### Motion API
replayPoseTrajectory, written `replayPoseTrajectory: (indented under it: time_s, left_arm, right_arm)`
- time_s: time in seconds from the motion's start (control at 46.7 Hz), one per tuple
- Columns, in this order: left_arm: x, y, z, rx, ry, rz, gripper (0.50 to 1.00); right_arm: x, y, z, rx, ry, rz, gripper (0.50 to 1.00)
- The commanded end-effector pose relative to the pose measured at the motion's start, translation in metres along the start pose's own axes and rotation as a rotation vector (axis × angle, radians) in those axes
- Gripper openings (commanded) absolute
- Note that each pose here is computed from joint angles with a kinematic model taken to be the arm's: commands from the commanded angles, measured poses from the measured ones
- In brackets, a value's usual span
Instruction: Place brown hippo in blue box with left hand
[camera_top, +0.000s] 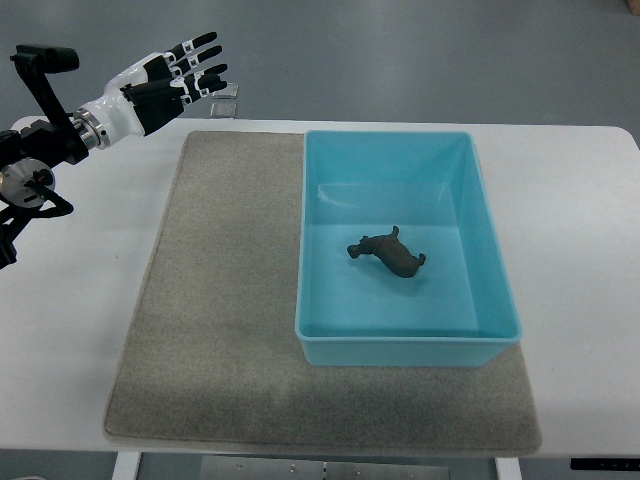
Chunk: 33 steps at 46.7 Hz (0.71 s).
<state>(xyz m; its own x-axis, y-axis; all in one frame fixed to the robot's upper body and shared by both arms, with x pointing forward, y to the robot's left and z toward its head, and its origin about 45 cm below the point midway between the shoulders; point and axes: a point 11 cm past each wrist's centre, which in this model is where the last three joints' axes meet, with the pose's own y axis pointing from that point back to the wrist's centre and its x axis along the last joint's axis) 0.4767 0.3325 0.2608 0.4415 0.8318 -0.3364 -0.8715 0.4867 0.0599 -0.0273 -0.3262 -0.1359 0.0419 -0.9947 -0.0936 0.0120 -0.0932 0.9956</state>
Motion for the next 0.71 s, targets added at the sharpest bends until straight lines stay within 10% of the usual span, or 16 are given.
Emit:
replayPoseTrajectory:
  time_s: [0.0,0.685]
  left_arm:
    - [0.015,0.011,-0.009,0.023,0.096,0.049,0.999]
    - [0.028,0.024,0.001,-0.047,0.28,0.08,1.0]
  right_arm:
    - [0.0,0.0,0.0,-0.001,0.001,0.0,0.936]
    - [0.0,0.0,0.0,0.0,0.0,0.0,0.936]
